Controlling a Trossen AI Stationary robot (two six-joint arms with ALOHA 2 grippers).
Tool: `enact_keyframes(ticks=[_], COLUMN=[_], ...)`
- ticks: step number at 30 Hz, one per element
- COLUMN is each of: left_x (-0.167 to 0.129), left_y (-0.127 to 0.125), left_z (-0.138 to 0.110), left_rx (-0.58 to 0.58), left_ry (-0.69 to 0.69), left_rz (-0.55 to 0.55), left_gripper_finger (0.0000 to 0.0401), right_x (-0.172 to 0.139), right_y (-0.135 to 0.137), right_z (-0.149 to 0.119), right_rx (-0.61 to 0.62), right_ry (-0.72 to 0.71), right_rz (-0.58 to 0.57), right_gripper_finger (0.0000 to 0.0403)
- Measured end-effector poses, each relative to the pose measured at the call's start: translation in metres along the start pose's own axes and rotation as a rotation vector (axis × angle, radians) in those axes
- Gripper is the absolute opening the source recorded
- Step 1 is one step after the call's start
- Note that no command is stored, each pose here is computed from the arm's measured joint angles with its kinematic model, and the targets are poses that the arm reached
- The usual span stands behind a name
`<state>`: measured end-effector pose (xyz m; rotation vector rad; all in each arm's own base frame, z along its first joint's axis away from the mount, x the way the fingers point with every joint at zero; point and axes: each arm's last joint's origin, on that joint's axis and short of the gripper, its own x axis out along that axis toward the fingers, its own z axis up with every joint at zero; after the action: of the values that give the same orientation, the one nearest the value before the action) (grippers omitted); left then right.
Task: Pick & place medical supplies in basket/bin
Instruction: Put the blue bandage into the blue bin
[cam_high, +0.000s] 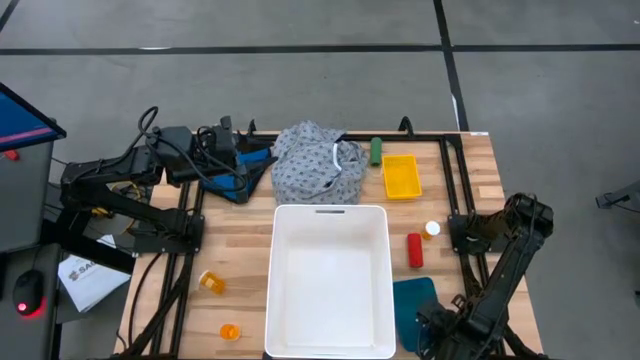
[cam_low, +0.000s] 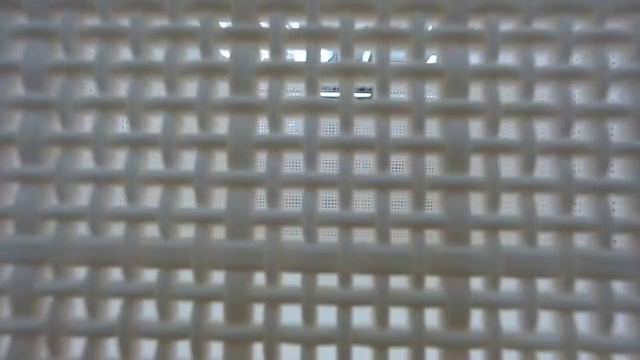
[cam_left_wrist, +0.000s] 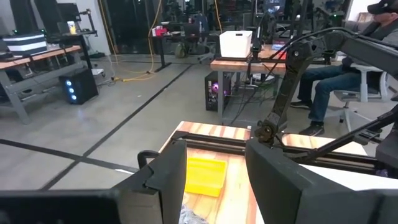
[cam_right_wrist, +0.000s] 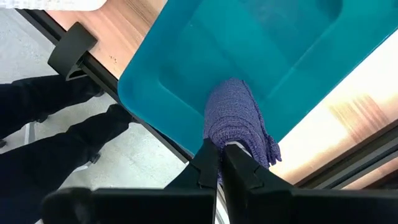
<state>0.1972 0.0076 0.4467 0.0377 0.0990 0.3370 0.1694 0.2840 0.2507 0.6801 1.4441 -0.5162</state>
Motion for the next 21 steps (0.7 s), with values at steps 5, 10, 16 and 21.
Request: enact_keyframes(ticks=[5,10,16,21], left_x=[0.000,0.000,0.000,0.000], left_y=[0.000,0.000,0.000,0.000], left_z=[0.000,0.000,0.000,0.000], left_rx=[0.001,0.001,0.001,0.001], left_ry=[0.000,0.000,0.000,0.000], left_rz=[0.002,0.002,0.002,0.002], left_gripper_finger=[0.0155,0.0155,0.0155,0.0155], right_x=[0.007,0.016,0.016,0.016], right_y=[0.003,0.009,0.008,0.009], right_z=[0.004,0.006,0.007,0.007], right_rx=[0.003,-0.021,-0.030,-0.029], right_ry=[-0.005,0.016,0.013,0.015], right_rz=[-0.020,-0.028,-0.040,-0.035], right_gripper_finger=[0.0000,0.0000,0.0001,0.0024])
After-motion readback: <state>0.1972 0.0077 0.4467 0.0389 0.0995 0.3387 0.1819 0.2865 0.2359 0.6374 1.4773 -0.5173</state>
